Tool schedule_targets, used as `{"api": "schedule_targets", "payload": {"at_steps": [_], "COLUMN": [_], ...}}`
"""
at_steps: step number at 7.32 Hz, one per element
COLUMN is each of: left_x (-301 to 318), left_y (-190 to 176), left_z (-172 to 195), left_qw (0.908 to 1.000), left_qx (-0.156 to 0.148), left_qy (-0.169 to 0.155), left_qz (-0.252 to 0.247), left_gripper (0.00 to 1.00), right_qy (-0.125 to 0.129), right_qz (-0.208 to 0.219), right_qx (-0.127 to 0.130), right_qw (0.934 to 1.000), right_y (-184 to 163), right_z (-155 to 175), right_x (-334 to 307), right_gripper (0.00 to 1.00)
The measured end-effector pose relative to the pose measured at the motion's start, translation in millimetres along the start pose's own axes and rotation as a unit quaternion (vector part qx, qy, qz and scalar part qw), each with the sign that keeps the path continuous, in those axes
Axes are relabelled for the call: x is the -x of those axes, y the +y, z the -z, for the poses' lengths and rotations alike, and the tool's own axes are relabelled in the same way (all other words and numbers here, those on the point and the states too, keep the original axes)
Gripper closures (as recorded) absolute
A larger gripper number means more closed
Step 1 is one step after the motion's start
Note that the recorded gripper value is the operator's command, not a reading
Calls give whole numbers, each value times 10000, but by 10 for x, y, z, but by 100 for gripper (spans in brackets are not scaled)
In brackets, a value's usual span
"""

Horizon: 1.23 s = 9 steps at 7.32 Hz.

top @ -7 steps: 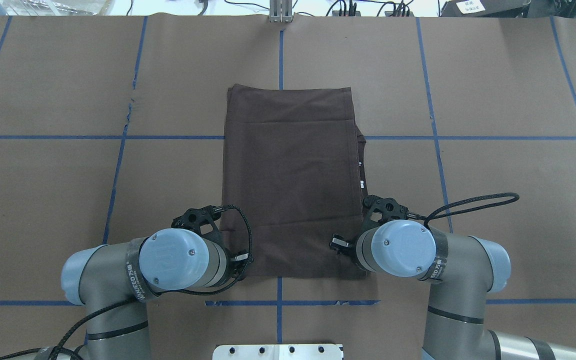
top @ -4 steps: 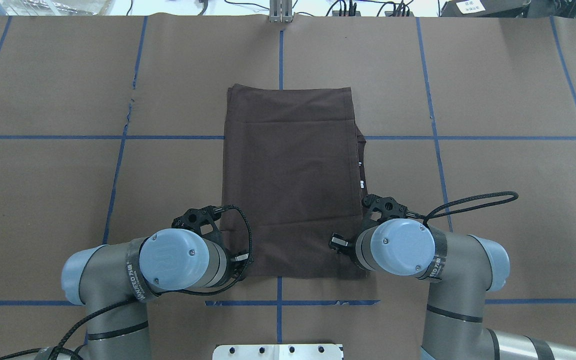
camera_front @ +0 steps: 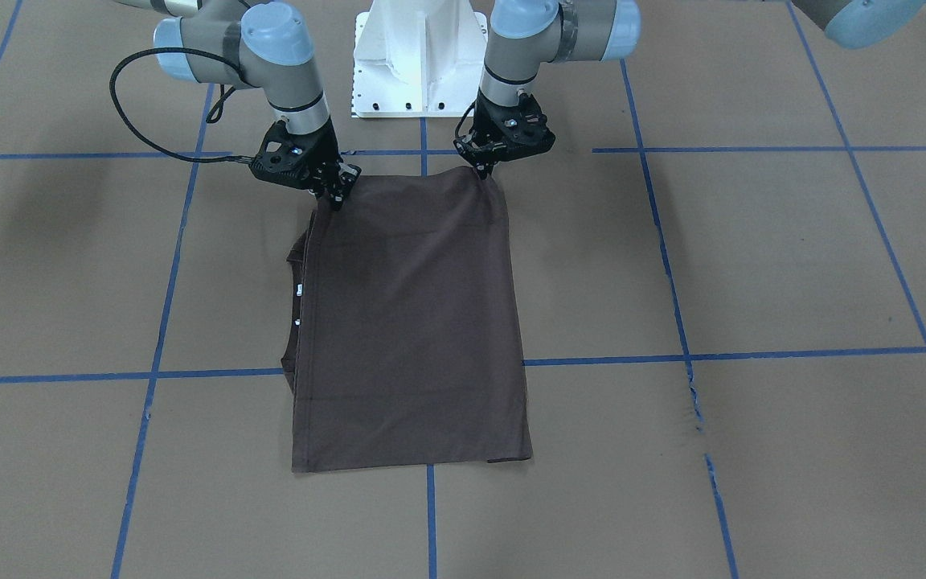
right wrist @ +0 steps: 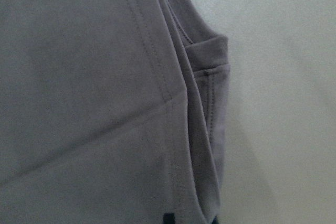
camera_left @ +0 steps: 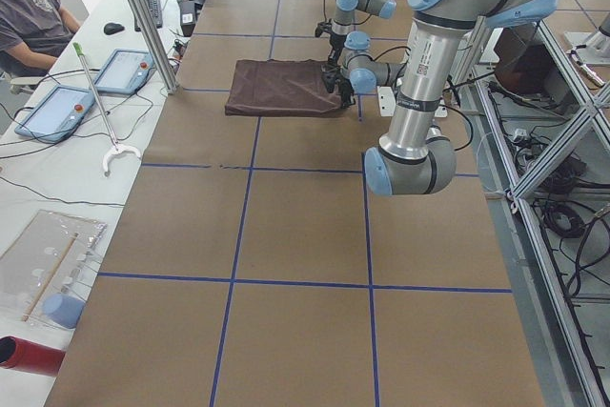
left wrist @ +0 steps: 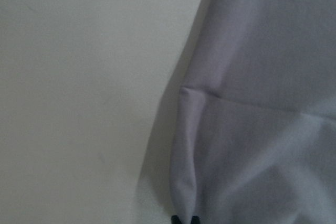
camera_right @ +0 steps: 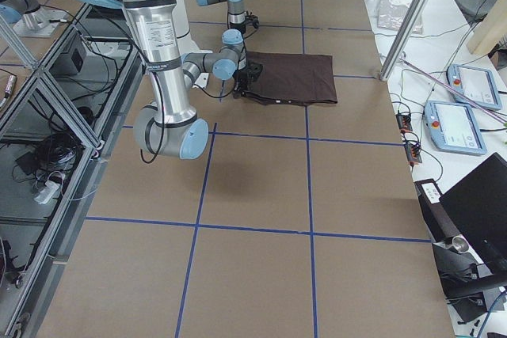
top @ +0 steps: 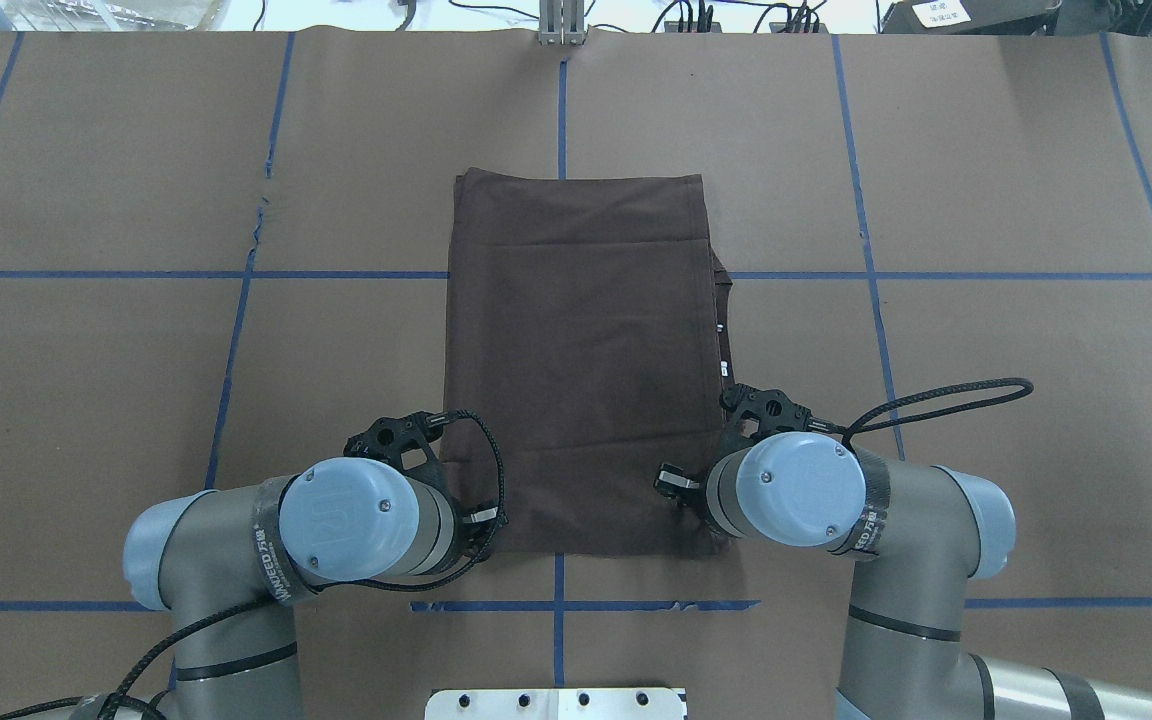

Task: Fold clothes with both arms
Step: 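Grasp both near corners with the left and right grippers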

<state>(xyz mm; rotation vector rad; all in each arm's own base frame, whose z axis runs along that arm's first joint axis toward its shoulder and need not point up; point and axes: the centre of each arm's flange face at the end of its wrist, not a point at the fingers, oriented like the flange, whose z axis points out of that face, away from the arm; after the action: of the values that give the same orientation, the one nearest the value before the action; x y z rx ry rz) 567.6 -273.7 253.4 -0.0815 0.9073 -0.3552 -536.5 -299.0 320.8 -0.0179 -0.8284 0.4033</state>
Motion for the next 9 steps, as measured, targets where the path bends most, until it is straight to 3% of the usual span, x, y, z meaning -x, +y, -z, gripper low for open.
{"api": "schedule_targets", "payload": {"at_steps": [5,9], "left_x": [6,36], "left_y": [2,276], "left_z": [124,371], "left_qw": [10000,9993], "left_qx": [16,216], "left_qy": [93,273], "left_qz": [-5,-144], "left_gripper": [100,100], "right_qy": [-74,-436], "right_qz": [-12,92], "right_qx": [31,399], "right_qw": [10000,9982], "right_y": [-33,42], "right_z": [104,597], "right_x": [29,-58], "right_gripper": [100,100]}}
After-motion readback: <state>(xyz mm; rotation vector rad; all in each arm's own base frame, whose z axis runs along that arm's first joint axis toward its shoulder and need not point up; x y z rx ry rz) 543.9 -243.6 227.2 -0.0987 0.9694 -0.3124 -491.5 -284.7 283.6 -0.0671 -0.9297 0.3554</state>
